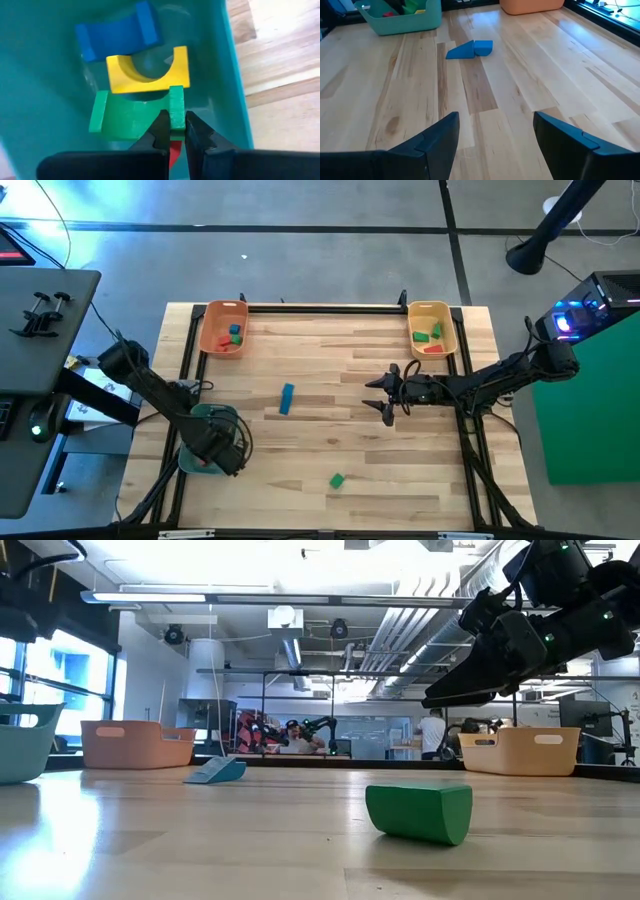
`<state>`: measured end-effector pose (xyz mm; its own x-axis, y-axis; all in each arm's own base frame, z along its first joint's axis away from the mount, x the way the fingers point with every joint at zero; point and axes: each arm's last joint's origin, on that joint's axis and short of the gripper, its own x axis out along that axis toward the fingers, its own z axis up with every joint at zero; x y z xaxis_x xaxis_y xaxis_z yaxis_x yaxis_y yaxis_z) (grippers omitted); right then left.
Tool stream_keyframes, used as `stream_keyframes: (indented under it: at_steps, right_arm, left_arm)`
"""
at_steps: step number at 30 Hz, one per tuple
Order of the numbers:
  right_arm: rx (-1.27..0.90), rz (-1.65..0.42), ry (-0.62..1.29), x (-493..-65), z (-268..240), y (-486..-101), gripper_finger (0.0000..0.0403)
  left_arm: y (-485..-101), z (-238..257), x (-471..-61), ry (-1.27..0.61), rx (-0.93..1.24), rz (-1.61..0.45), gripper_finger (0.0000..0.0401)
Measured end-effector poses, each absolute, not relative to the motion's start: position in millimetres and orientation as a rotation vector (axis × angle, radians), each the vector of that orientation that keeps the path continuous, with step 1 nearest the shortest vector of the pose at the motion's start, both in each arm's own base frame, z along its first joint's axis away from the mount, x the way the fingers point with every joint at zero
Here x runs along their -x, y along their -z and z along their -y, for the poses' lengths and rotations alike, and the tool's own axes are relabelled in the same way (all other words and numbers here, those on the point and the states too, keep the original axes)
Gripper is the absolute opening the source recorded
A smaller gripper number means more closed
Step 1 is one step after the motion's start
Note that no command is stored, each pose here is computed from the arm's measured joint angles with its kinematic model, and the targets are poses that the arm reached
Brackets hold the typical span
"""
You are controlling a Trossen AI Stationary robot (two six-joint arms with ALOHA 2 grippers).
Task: Sort blocks by size
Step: Put the green arch block into the blue bin, then put the blue half circle block into the orange bin
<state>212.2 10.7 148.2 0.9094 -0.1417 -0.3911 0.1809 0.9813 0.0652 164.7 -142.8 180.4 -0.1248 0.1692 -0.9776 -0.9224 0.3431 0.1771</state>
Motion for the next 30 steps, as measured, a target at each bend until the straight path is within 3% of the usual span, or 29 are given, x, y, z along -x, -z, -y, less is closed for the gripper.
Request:
stream_keyframes:
  at_steps: [5,12,18,24,30]
  right_arm:
    - [-0.112,-0.395,0.169,-212.2,-10.7,-148.2,0.0252]
    - [-0.116,-0.392,0.191,-212.1,-10.0,-148.3,0.0252]
    - [-0.116,-0.392,0.192,-212.1,-10.0,-148.2,0.0252]
    - [-0.118,-0.392,0.193,-212.1,-9.9,-148.2,0.0252]
    - [-0.141,-0.39,0.197,-212.1,-9.9,-148.2,0.0252]
  left_arm:
    - [-176.9,141.0,-162.7,-1.123,0.752,-1.358,0.0032]
    - [-179.9,136.3,-158.1,-1.163,0.69,-1.351,0.0121]
    - [-214.4,136.5,-159.3,-1.115,0.732,-1.315,0.0167]
    - [-262.5,137.6,-179.3,-0.91,0.646,-0.884,0.0168]
    - [-274.1,132.5,-213.1,-0.84,0.425,-0.383,0.0168]
